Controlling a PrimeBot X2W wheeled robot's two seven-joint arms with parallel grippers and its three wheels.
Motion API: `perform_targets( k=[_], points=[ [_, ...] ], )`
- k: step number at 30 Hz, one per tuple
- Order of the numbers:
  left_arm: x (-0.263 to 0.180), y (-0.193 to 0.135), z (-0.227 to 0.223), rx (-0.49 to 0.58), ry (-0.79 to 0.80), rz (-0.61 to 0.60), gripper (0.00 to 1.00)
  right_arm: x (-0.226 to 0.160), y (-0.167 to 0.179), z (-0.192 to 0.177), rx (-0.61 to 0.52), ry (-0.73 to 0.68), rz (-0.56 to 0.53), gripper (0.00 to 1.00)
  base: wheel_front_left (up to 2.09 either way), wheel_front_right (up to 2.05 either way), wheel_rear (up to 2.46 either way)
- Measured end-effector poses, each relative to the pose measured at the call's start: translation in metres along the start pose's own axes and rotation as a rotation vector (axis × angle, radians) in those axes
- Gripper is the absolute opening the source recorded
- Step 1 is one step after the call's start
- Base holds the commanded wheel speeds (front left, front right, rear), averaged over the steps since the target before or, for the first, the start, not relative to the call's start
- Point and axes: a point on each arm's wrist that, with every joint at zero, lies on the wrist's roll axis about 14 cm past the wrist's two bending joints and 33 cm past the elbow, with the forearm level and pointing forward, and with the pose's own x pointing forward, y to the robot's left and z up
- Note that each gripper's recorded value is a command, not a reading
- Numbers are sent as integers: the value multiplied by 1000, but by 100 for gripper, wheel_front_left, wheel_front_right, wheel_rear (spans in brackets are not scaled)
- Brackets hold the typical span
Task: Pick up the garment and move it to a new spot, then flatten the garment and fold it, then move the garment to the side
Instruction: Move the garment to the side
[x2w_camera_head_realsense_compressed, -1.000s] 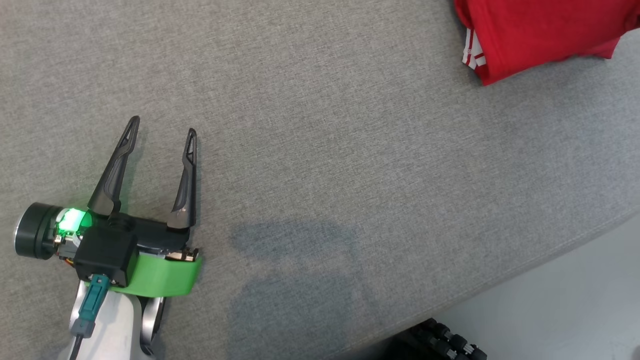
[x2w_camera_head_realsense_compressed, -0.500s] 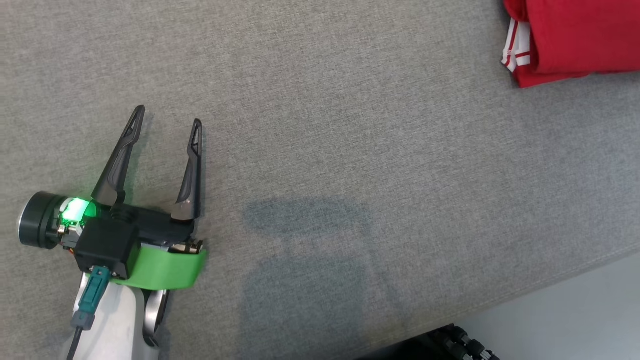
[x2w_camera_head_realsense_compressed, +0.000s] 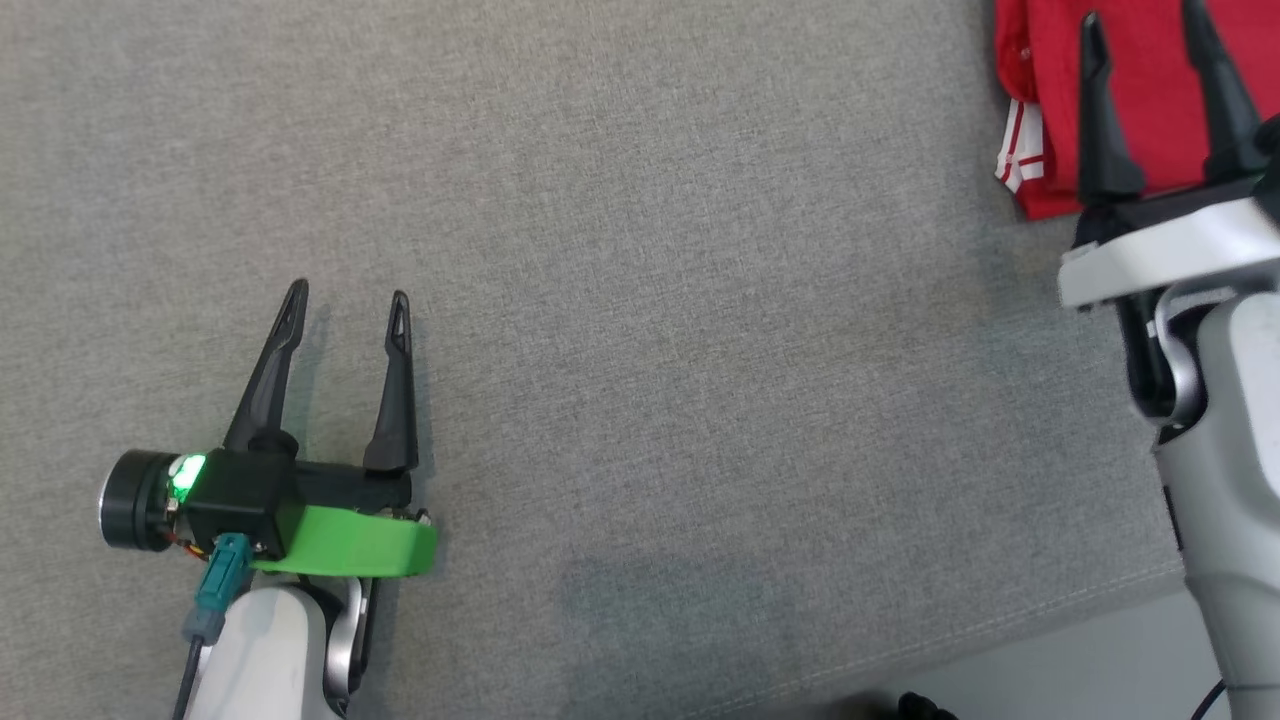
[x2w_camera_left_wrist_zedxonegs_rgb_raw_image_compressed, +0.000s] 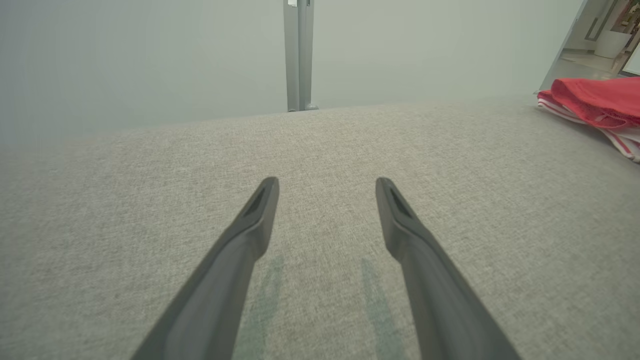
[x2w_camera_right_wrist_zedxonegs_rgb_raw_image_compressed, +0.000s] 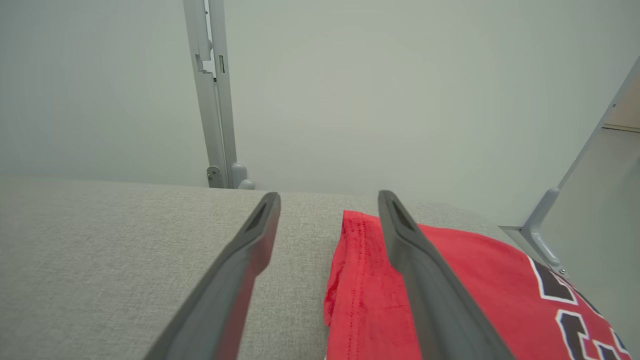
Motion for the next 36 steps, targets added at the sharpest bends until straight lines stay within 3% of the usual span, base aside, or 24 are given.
perform_targets(
  k=[6, 10, 14, 20, 36],
  points=[
    [-27, 19, -6, -55, 60, 131, 100, -26, 51, 18, 100, -54, 77, 100, 0, 0, 0],
    [-39, 35, 23, -75, -6, 208, 100, -53, 72, 14, 157, -31, 90, 100, 0, 0, 0],
    [-57, 35, 50, -69, -68, 237, 100, -79, 81, 14, 183, -18, 87, 100, 0, 0, 0],
    [-93, 29, 75, -14, -112, 272, 100, -117, 79, 27, 133, -37, 72, 100, 0, 0, 0],
    [-175, 20, 84, 7, -133, 330, 100, -186, 109, 55, 170, -105, 124, 100, 0, 0, 0]
  ],
)
